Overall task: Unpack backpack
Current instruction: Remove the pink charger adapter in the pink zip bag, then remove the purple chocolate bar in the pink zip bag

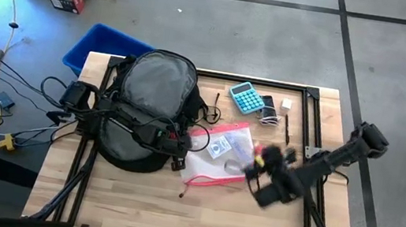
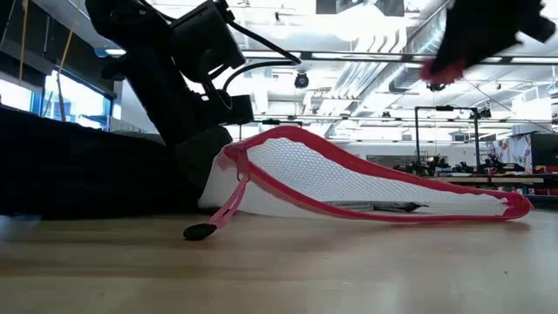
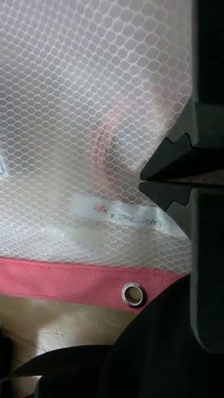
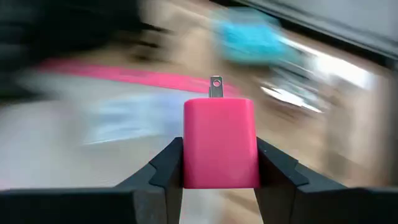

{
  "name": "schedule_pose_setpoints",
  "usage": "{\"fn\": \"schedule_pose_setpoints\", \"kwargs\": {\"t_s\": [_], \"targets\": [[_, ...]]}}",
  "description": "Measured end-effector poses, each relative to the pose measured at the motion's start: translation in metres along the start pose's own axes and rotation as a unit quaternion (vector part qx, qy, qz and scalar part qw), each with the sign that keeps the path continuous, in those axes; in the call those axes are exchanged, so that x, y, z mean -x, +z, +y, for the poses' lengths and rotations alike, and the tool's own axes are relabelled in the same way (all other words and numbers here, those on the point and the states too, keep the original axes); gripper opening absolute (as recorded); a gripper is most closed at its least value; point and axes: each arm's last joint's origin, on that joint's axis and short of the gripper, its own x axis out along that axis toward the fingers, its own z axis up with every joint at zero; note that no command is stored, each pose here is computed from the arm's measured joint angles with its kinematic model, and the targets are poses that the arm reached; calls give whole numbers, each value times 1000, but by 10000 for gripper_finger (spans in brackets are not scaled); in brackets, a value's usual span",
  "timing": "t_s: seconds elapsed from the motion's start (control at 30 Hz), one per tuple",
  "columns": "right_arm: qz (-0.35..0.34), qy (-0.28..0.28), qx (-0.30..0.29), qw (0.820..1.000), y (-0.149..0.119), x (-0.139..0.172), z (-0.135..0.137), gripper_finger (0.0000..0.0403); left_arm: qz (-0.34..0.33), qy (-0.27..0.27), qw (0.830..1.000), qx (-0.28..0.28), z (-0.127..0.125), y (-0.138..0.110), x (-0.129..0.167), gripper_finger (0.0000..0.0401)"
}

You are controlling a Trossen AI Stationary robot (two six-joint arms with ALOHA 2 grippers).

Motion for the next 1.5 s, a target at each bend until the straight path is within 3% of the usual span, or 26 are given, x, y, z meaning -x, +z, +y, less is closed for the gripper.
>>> {"fn": "schedule_pose_setpoints", "kwargs": {"t_s": [0.1,0.23,0.4,0.53,0.73,0.8,1.0,1.23,1.37,1.5], "targets": [[59,-114,-24,991,11,-34,-14,125,0,-1,1000,0,0,0,0,0],[135,-207,-24,969,12,-86,-32,125,-1,-2,1000,-1,-1,0,0,0],[212,-286,-16,934,15,-139,-66,125,-1,-3,1000,-2,-2,0,0,0],[243,-312,-39,918,21,-168,-88,125,-4,-5,1000,-1,-2,0,0,0],[236,-267,-92,930,23,-210,-105,125,-6,-7,1000,0,-2,1,0,0],[236,-270,-95,929,25,-216,-111,142,-6,-7,1000,0,-2,1,0,0],[246,-304,-51,919,33,-213,-121,199,-7,-8,1000,0,-2,1,0,0],[257,-300,23,918,48,-193,-107,215,-7,-9,1000,0,-2,1,0,0],[199,-220,94,950,49,-161,-62,216,-7,-9,1000,0,-2,1,0,0],[94,-11,152,984,20,-106,6,217,-5,-9,1000,8,-2,1,0,0]]}}
